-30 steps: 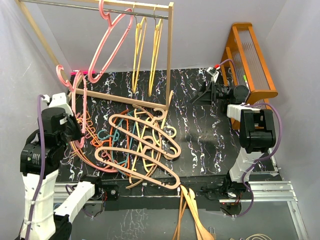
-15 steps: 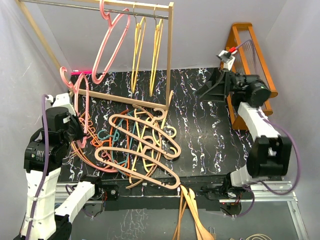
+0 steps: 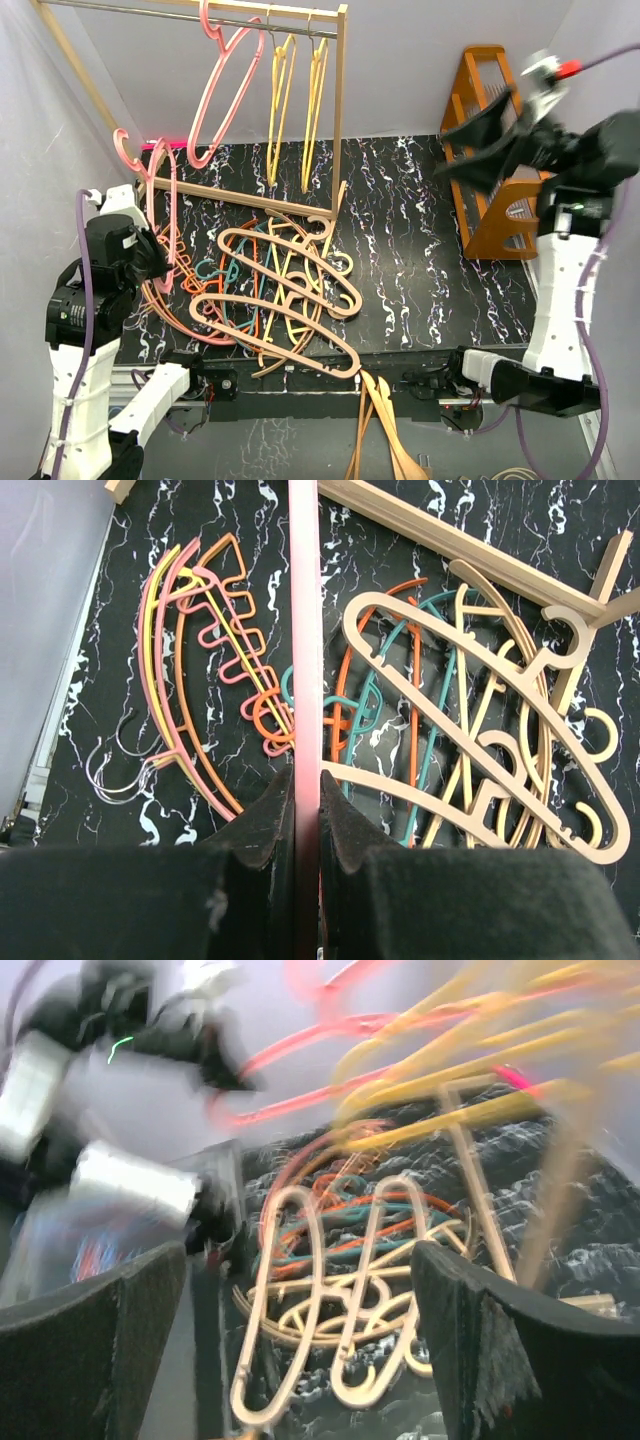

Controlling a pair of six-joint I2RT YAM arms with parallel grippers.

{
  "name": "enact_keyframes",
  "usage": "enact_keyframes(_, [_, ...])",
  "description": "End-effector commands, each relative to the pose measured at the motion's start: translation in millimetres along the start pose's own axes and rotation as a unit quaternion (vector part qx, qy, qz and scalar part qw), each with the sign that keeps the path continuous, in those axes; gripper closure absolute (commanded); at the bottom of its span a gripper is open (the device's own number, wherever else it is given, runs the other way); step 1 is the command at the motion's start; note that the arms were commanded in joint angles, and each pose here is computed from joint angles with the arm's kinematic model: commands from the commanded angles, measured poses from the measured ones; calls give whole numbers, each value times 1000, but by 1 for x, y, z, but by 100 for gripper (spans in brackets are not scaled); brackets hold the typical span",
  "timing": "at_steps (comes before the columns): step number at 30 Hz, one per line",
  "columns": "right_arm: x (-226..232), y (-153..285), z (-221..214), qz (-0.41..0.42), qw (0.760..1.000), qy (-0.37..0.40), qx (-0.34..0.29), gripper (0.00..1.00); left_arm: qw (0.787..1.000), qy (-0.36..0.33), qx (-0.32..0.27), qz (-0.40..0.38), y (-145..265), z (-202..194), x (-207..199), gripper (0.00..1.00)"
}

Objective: Organize the hangers
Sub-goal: Move the clothesline to the center of the board.

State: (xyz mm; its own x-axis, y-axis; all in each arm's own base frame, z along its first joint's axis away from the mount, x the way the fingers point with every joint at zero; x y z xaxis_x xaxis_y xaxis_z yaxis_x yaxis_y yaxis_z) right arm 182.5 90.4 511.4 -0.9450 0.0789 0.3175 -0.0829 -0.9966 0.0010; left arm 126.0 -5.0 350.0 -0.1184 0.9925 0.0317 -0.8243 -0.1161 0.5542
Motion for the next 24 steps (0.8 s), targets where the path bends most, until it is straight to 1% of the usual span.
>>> enact_keyframes(1, [-78,47,-21,-412,911,19,4,0,1000,5,-26,16,11,14,5,100])
enact_keyframes(2, [-90,21,-37,-458,888,37,33,0,999,2,-25,20,12,15,6,100])
enact_keyframes(3, [-93,21,-51,-518,851,56,68,0,999,0,-28,21,13,18,7,100])
enact_keyframes(5, [-94,24,-82,-524,846,79,62,0,999,-3,-28,24,11,21,7,100])
enact_keyframes(6, [-96,20,-96,-510,855,68,60,0,999,-3,-30,25,10,22,6,100])
enact_keyframes(7, [-105,17,-110,-506,858,47,77,0,999,-4,-29,26,8,23,6,100])
enact_keyframes(8, [-115,12,-124,-496,863,9,97,0,999,-3,-28,26,6,23,6,100])
enact_keyframes(9, [-123,10,-133,-503,858,-14,109,0,999,-3,-29,23,5,23,4,100])
enact_keyframes(10, [-135,8,-142,-509,854,-17,102,0,999,-1,-30,21,5,23,4,100])
enact_keyframes(14, [-153,-3,-154,-556,830,25,44,0,999,-4,-32,27,4,22,5,100])
enact_keyframes(15, [-160,-9,-158,-558,828,27,43,0,999,-6,-31,31,3,21,6,100])
enact_keyframes(17, [-178,-21,-170,-548,835,12,49,0,999,-7,-29,34,2,18,7,100])
enact_keyframes(19, [-190,-37,-175,-524,850,20,40,0,999,-9,-28,36,1,16,8,100])
enact_keyframes(22, [-206,-61,-176,-503,863,39,10,0,999,-13,-23,42,1,13,9,100])
enact_keyframes(24, [-214,-73,-173,-484,874,44,-21,0,999,-14,-23,47,2,11,11,100])
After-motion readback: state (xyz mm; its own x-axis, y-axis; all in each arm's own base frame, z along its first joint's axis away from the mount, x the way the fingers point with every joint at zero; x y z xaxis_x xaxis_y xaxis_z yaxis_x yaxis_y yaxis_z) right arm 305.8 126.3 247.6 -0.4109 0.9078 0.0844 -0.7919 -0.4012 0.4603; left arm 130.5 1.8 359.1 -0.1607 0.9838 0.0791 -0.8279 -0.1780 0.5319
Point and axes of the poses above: each gripper's point midway between its finger pads, its own y axis back along the fingers, its own x axis along the line the jaws close on, z = x × y, the point moved 7 cm from there along y, back along the fingers, and after that the axes turned 8 degrees about -y, right-handed, at the moved point
